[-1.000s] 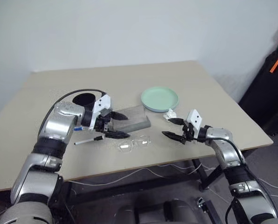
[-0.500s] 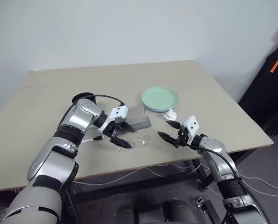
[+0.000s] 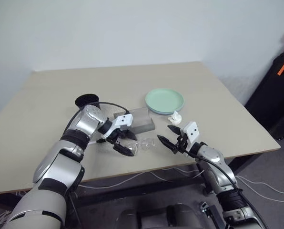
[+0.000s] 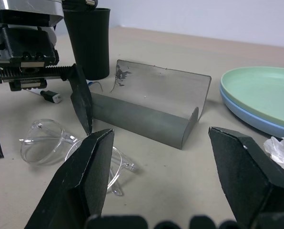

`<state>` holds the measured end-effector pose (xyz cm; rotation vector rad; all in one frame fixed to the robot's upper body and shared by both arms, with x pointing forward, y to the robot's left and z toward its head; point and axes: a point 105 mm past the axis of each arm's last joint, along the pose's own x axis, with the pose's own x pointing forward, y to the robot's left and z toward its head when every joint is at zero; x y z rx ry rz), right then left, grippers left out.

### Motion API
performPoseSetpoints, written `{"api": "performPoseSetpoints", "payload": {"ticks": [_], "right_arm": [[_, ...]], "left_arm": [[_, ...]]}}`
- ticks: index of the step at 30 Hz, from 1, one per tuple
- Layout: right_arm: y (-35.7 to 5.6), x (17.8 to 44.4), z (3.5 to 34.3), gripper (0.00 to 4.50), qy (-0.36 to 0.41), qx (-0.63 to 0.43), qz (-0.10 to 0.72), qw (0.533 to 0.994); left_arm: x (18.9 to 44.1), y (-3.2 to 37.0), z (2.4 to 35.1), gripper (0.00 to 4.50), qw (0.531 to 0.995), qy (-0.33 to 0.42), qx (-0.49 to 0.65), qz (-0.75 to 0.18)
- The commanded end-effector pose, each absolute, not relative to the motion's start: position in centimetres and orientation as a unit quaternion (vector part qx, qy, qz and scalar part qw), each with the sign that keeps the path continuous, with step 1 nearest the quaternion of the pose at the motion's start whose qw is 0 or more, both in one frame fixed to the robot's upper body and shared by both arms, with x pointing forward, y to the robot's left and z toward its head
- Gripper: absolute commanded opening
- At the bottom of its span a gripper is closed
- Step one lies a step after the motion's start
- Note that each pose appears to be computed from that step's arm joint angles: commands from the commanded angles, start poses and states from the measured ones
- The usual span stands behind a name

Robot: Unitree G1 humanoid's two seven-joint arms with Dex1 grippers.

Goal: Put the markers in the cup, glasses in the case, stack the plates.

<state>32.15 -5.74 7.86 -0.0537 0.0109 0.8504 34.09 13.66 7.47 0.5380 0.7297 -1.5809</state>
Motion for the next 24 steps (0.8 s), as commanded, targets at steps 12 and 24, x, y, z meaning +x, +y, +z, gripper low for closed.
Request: {"api": "performPoseSetpoints", "payload": {"ticks": [12, 24], "right_arm": [[-5.4, 32.9, 9.1, 3.49, -0.018, -0.032, 0.408, 0.912], [-5.7, 33.1, 8.6, 3.49, -0.015, -0.034, 0.402, 0.915]], "left_arm": [[35.2, 14.1, 8.8, 1.90, 0.631, 0.292, 0.260, -0.670], [35.7, 13.1, 9.0, 1.29, 0.659, 0.273, 0.228, -0.663]]}}
